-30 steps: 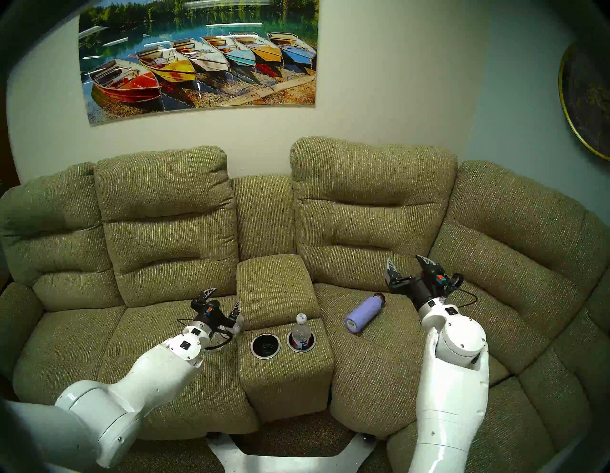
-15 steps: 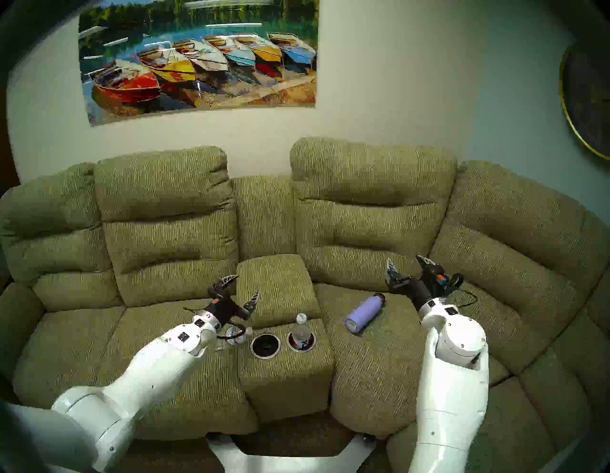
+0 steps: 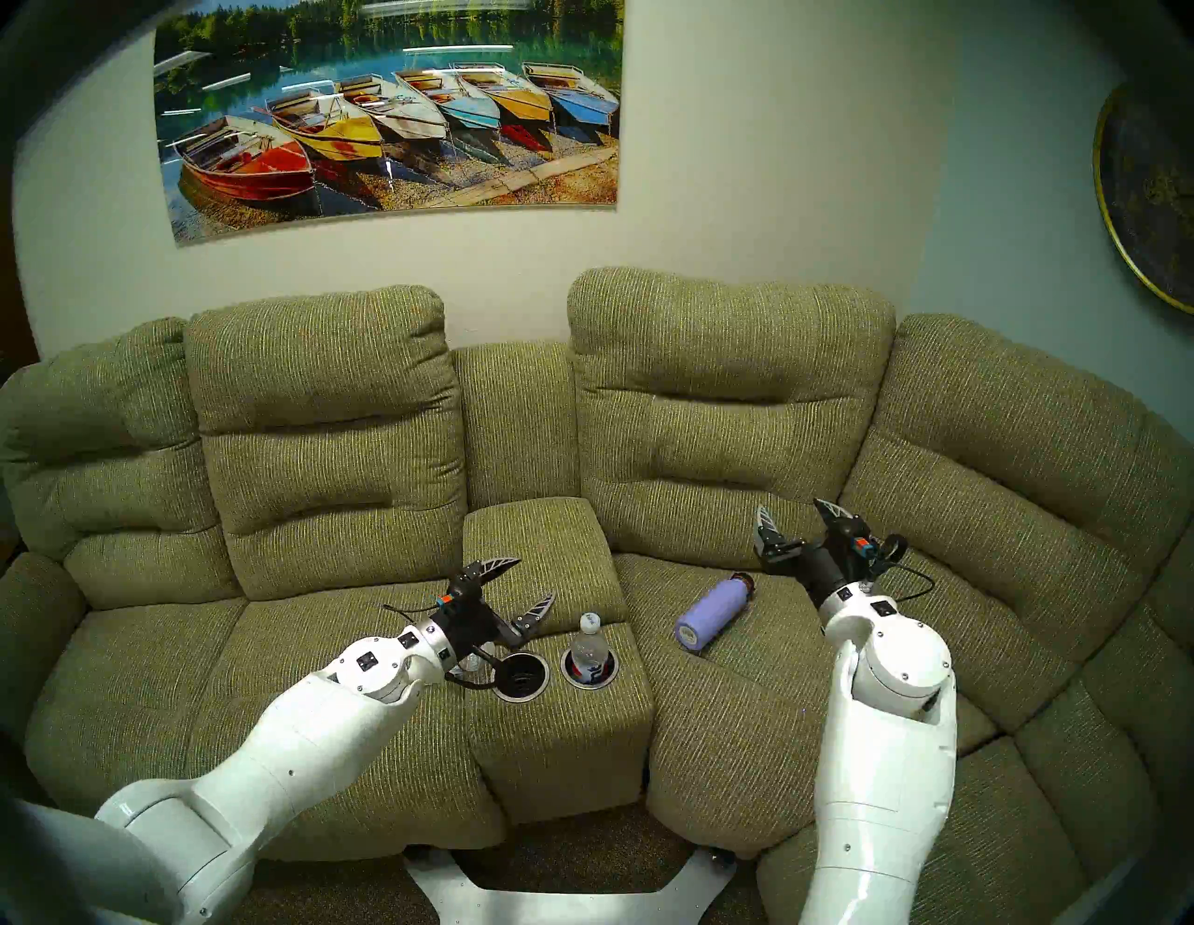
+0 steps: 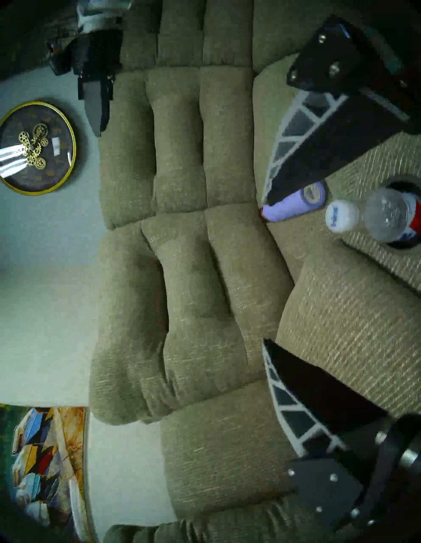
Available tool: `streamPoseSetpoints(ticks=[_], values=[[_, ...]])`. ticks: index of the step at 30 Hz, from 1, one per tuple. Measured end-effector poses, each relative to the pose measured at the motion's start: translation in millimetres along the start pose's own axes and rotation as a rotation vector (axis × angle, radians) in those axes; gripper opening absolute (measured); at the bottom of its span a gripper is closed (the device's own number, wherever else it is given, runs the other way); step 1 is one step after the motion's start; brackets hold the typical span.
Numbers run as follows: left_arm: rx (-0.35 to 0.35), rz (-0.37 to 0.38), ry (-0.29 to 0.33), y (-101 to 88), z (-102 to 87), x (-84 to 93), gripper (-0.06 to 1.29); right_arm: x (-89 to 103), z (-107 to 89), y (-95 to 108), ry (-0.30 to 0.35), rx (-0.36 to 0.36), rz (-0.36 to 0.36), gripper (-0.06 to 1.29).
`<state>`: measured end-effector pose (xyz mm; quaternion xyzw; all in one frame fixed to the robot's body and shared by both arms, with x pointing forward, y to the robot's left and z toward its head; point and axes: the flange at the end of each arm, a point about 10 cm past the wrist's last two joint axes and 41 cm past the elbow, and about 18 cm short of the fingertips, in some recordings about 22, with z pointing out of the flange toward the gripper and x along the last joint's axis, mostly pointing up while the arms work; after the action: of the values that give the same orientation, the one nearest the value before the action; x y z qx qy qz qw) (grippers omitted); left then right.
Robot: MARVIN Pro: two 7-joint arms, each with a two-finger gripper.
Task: Take bottles out of cup holder
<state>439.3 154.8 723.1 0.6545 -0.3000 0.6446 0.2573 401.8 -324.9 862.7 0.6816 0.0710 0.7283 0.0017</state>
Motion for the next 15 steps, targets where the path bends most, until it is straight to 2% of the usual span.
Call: streamPoseSetpoints(ticks=[5, 11, 15], values=[[-0.065, -0.069, -0.046, 12.2, 2.0, 5.8, 1.26, 0.3, -0.1, 0.0, 0.0, 0.0, 0.0, 1.22], [-0.072, -0.11, -0.115, 9.4, 3.3, 6.3, 1.26, 0.5, -0.1, 0.0, 0.001, 0.0, -0.001, 1.22], [-0.07, -0.122, -0.151, 4.8, 4.7, -0.9, 1.26, 0.7, -0.1, 0.0, 0.001, 0.0, -0.001, 1.22]])
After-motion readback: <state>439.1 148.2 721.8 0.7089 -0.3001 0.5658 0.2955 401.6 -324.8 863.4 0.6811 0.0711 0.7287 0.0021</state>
